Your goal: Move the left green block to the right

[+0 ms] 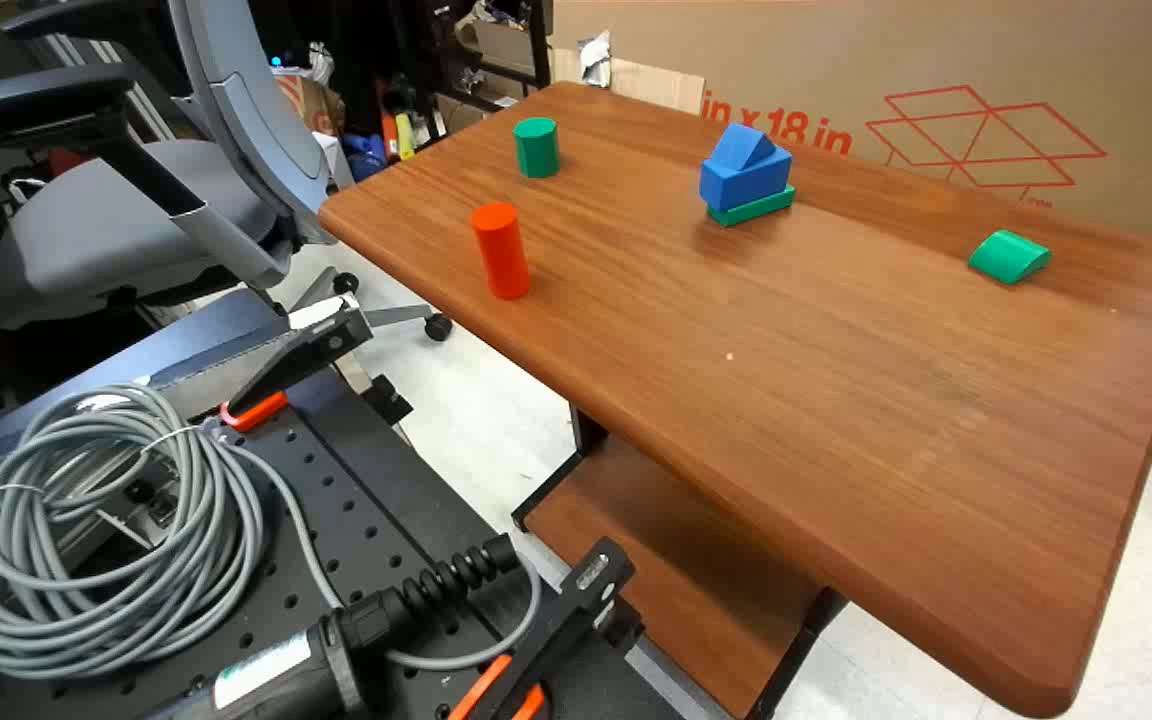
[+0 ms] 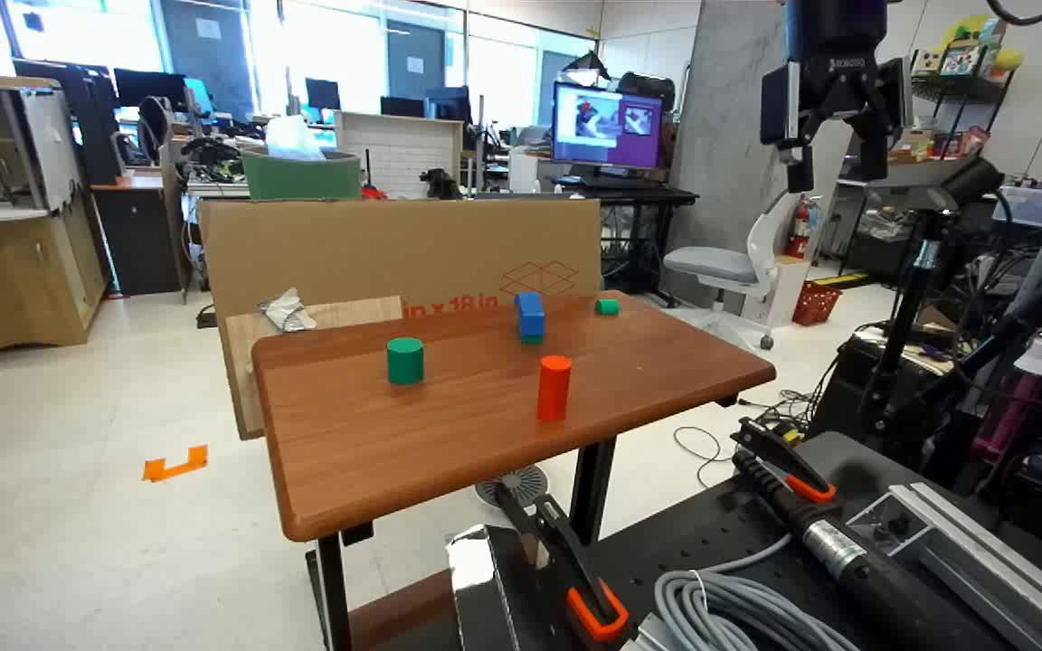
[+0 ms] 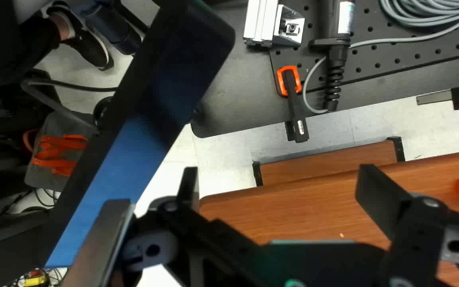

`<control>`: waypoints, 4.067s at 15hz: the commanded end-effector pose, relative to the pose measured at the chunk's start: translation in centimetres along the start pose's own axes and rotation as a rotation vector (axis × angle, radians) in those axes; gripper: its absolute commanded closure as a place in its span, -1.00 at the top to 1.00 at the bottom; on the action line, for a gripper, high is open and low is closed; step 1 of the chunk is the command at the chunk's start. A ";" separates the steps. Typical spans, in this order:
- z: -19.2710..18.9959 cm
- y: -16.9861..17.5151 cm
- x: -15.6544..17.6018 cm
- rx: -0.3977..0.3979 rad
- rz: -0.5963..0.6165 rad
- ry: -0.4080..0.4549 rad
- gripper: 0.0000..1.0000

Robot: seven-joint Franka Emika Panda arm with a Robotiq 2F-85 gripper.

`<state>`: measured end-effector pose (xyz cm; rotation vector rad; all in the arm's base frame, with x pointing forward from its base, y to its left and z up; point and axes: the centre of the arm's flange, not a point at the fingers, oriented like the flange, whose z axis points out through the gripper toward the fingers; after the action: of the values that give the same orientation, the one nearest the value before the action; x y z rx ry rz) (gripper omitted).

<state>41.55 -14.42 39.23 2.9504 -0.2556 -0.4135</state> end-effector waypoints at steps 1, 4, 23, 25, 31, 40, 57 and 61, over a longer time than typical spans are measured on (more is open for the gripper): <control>0.0 0.0 0.0 0.000 0.000 0.000 1.00; 0.0 0.0 0.0 0.000 0.000 0.000 1.00; 0.2 -18.5 5.9 -0.136 -0.117 0.144 1.00; 0.7 -22.4 7.0 -0.130 -0.147 0.174 1.00; 2.5 -30.5 9.9 -0.088 -0.243 0.252 1.00; 6.6 -37.8 13.4 -0.092 -0.402 0.368 1.00; 9.6 -39.9 17.5 -0.132 -0.719 0.208 0.16; 9.4 -40.0 17.6 -0.135 -0.745 0.208 -0.46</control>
<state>60.41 19.59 18.85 2.8197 0.8351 -0.1482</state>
